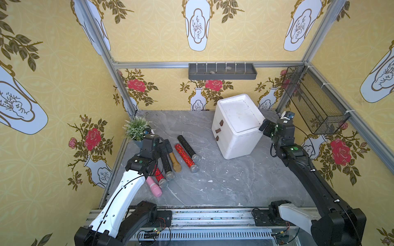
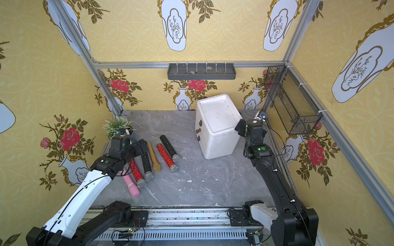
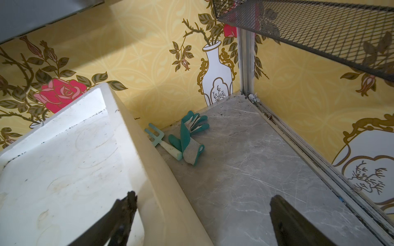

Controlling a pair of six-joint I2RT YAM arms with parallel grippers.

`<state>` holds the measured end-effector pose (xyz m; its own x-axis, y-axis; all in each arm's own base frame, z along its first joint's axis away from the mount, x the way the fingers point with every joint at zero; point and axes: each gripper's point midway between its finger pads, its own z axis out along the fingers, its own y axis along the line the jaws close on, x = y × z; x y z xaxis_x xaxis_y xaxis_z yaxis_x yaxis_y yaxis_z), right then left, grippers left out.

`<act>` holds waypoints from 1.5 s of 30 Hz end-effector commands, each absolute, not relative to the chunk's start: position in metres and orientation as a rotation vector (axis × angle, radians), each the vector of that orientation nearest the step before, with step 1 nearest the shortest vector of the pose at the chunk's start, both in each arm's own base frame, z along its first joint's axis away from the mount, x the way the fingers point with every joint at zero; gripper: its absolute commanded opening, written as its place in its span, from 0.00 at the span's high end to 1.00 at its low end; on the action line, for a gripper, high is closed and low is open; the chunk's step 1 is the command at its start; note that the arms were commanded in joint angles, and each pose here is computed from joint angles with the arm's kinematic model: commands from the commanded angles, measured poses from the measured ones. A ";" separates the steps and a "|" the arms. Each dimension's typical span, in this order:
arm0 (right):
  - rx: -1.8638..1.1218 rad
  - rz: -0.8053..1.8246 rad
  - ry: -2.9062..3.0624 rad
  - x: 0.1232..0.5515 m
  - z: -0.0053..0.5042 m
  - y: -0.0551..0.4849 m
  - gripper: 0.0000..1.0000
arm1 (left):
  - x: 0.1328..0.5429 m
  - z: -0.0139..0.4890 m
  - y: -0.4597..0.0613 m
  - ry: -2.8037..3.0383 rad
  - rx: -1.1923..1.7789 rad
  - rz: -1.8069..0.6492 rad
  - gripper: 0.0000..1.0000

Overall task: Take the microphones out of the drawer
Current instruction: Reset both arms

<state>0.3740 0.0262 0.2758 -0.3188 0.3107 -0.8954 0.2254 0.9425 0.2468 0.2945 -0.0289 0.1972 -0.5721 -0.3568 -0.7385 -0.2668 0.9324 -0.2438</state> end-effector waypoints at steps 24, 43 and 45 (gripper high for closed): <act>0.441 -0.185 2.002 0.334 0.267 -0.039 0.02 | 0.305 0.153 0.022 2.043 -0.372 0.116 0.00; 0.116 -0.121 1.978 0.366 0.090 -0.012 0.02 | 0.334 0.172 -0.012 1.634 -0.030 0.049 0.00; 0.126 -0.138 1.914 0.365 0.093 -0.014 0.02 | 0.331 0.159 -0.004 1.606 -0.083 0.072 0.00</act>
<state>0.3431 -0.0090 0.0479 -0.5544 0.0993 -0.8263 0.1522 0.9882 0.0166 0.3301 -0.0044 0.1301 -0.2246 -0.0054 -0.9744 -0.0984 0.9950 0.0171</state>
